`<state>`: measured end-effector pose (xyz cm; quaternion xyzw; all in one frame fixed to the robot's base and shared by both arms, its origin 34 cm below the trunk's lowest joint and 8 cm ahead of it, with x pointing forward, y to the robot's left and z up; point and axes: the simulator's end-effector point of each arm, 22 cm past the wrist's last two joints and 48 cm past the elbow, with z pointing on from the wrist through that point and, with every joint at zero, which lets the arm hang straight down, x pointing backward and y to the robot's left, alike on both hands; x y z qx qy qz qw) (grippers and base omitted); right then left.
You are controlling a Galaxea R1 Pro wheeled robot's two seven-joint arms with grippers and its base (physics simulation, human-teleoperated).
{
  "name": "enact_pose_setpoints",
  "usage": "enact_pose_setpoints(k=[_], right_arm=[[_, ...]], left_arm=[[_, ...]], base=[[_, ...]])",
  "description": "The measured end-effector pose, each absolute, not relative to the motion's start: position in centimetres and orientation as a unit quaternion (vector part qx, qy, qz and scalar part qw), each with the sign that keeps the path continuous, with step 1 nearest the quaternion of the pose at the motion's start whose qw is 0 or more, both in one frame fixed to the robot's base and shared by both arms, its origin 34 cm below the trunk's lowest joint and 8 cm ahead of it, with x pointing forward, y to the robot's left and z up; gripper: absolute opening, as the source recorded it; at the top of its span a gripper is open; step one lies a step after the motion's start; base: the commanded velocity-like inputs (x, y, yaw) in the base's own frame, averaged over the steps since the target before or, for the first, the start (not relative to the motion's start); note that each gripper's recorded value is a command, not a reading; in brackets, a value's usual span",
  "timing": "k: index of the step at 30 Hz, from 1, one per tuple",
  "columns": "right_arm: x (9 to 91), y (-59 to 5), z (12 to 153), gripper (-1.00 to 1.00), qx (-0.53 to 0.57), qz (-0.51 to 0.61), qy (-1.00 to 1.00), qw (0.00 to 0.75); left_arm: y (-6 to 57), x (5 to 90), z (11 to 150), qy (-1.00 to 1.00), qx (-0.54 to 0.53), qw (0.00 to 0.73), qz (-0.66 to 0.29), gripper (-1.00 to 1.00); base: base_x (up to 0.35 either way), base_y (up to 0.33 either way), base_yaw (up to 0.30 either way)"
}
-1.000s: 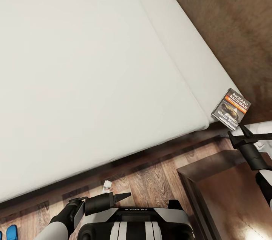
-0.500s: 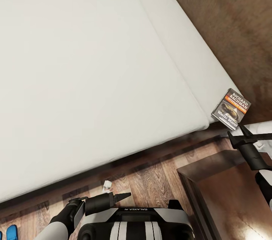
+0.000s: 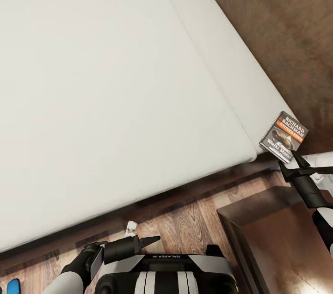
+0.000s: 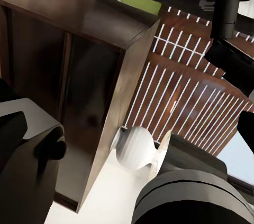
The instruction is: In the bedroom, move the book from the bed onto either nightstand, and place the two sandals side by side next to the bed.
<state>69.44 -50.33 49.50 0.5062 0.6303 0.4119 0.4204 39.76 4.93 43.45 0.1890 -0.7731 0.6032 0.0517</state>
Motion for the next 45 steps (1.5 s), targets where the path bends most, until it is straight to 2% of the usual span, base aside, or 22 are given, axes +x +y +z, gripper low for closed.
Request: enact_pose_setpoints(k=[10, 11, 45], right_arm=[[69.4, -50.3, 49.5, 1.0, 0.506, 0.412, 0.63, 0.42], [69.4, -50.3, 49.5, -1.0, 0.506, 0.412, 0.63, 0.42], [69.5, -50.3, 50.9, -1.0, 0.507, 0.412, 0.63, 0.42]], left_arm=[[4.9, 39.8, 43.4, -0.773, 0.189, 0.052, 0.603, 1.0], [4.9, 39.8, 43.4, -0.773, 0.189, 0.052, 0.603, 1.0], [4.9, 39.8, 45.0, -0.772, 0.188, 0.052, 0.605, 1.0]], base=[[0.003, 0.0, 0.0], [0.0, 0.0, 0.0], [0.0, 0.0, 0.0]])
